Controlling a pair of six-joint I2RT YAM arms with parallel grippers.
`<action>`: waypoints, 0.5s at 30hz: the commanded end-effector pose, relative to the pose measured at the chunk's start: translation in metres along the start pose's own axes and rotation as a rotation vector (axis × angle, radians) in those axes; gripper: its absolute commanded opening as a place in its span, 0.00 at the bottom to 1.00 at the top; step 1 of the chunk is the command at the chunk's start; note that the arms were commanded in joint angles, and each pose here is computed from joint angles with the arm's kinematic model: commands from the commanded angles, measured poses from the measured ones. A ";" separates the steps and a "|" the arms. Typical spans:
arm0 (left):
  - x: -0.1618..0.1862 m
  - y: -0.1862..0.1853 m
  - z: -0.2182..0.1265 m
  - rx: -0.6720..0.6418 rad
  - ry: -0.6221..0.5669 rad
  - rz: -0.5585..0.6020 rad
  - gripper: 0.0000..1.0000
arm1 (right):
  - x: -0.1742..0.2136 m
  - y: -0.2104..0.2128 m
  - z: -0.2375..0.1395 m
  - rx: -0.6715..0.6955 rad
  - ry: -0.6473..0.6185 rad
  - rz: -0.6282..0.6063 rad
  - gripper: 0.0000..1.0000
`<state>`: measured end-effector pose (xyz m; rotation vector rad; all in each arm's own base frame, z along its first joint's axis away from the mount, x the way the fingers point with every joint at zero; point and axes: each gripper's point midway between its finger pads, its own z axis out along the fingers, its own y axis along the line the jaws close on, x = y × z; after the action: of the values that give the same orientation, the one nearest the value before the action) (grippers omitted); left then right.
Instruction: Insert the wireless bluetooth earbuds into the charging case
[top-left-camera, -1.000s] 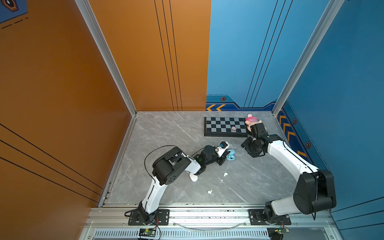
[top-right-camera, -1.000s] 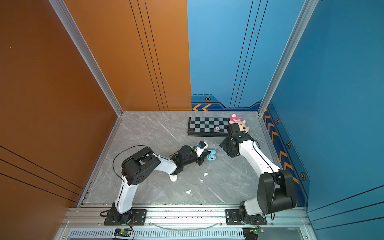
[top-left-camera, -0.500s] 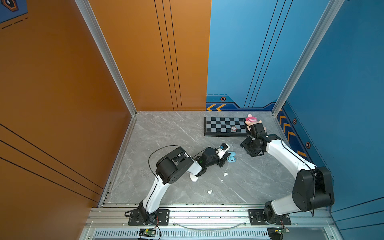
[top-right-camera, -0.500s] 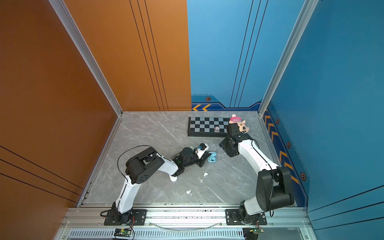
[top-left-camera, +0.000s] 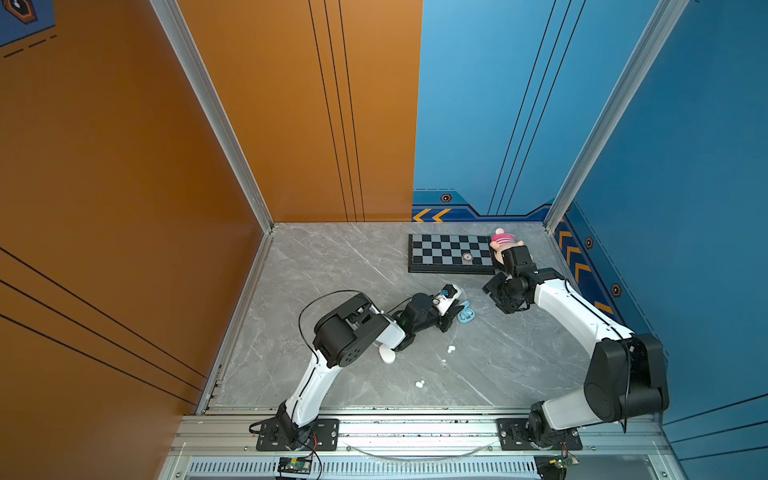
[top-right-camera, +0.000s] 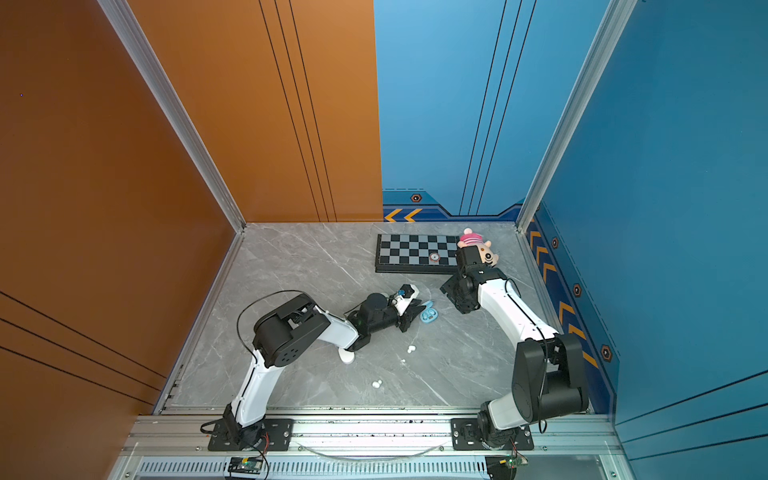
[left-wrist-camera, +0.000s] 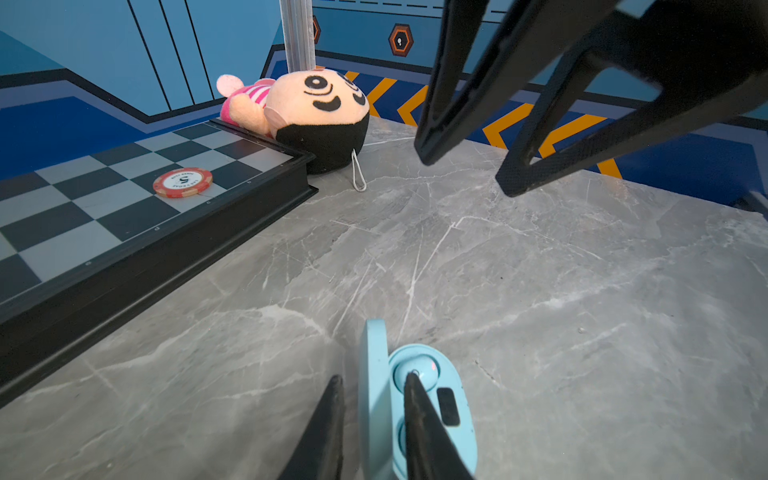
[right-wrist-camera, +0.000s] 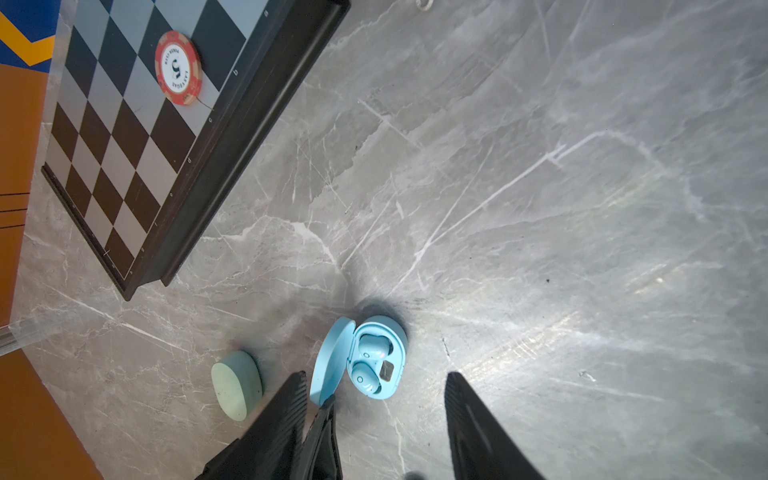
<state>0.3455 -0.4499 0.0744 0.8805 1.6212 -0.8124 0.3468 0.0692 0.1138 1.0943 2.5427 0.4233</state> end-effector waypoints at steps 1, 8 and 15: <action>-0.005 0.002 -0.001 -0.008 -0.019 -0.014 0.28 | -0.002 -0.001 0.000 -0.002 0.002 0.006 0.57; -0.038 0.009 -0.037 -0.028 -0.062 -0.071 0.55 | 0.000 0.014 -0.005 -0.061 0.029 -0.125 0.72; -0.077 0.021 -0.108 -0.061 -0.094 -0.139 0.98 | 0.008 0.013 0.012 -0.020 0.105 -0.181 0.96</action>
<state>0.3270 -0.3783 0.1521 0.7337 1.6086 -0.8522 0.3545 0.0830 0.1141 0.9003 2.6320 0.4807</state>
